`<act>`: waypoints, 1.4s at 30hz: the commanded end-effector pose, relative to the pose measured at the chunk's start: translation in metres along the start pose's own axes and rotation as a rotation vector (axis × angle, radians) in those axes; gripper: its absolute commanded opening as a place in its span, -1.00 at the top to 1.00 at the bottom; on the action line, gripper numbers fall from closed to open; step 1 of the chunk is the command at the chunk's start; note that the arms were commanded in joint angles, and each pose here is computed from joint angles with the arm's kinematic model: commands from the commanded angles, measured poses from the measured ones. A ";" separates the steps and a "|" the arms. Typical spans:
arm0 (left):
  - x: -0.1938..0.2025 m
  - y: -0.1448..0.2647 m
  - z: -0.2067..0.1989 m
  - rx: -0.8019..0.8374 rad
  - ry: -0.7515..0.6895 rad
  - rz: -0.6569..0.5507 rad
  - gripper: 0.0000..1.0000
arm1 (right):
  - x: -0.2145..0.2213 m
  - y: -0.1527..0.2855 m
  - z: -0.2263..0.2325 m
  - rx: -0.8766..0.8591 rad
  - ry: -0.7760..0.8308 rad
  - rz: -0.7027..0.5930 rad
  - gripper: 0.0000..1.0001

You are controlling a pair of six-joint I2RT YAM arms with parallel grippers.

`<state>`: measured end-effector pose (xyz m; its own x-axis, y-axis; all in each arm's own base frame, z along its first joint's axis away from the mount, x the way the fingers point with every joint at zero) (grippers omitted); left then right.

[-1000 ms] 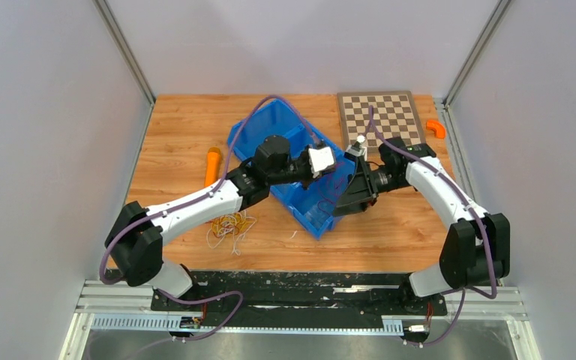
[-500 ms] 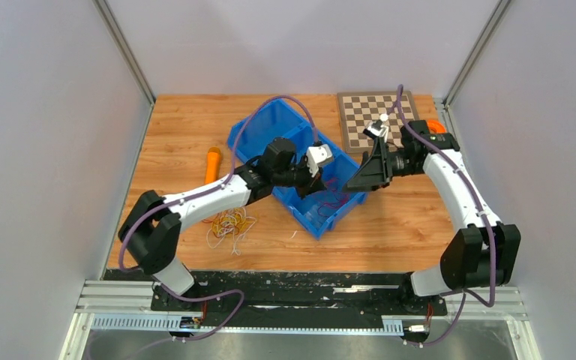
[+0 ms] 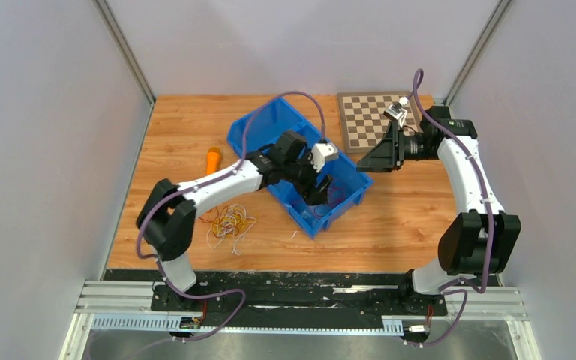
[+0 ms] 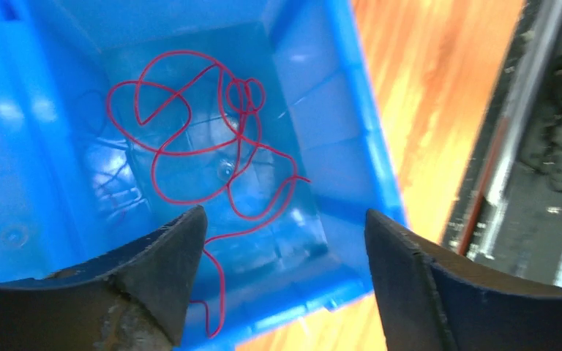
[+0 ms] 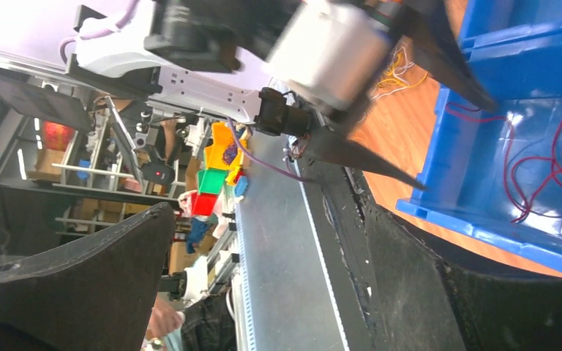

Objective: Untangle the cables

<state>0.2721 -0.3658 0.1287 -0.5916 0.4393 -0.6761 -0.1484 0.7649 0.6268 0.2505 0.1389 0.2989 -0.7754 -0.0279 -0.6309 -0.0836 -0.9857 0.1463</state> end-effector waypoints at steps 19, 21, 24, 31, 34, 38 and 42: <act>0.165 0.299 0.129 -0.517 0.174 0.164 -0.83 | 0.016 -0.130 -0.012 0.185 0.536 0.338 -0.95; 0.187 0.301 0.145 -0.552 0.240 0.193 -0.78 | 0.025 -0.151 -0.015 0.168 0.548 0.371 -0.91; 0.207 0.296 0.162 -0.576 0.321 0.205 -0.72 | 0.036 -0.179 -0.016 0.139 0.560 0.411 -0.87; 0.220 0.276 0.193 -0.548 0.358 0.189 -0.64 | 0.048 -0.213 -0.022 0.102 0.575 0.461 -0.84; 0.218 0.267 0.181 -0.442 0.342 0.177 -0.57 | 0.052 -0.216 -0.027 0.091 0.568 0.473 -0.83; 0.191 0.270 0.145 -0.391 0.163 0.024 -0.56 | 0.061 -0.224 -0.033 0.072 0.557 0.488 -0.72; 0.172 0.267 0.113 -0.312 0.024 -0.055 -0.45 | 0.068 -0.245 -0.035 0.039 0.574 0.486 -0.59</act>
<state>0.2280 -0.0020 0.1067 -0.7520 0.3422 -0.5634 -0.3892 0.4593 0.7985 0.2350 0.3431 0.1903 -0.3358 -0.5896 -0.7346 0.1511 -0.8035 0.5758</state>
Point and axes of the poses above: each gripper's point midway between its finger pads, its own y axis back along the fingers, its own z axis along the line the jaws close on, x = y × z, the point moved 2 cm from there along y, back along the fingers, and after that the axes turned 12 degrees about y, right-handed, at the moved point
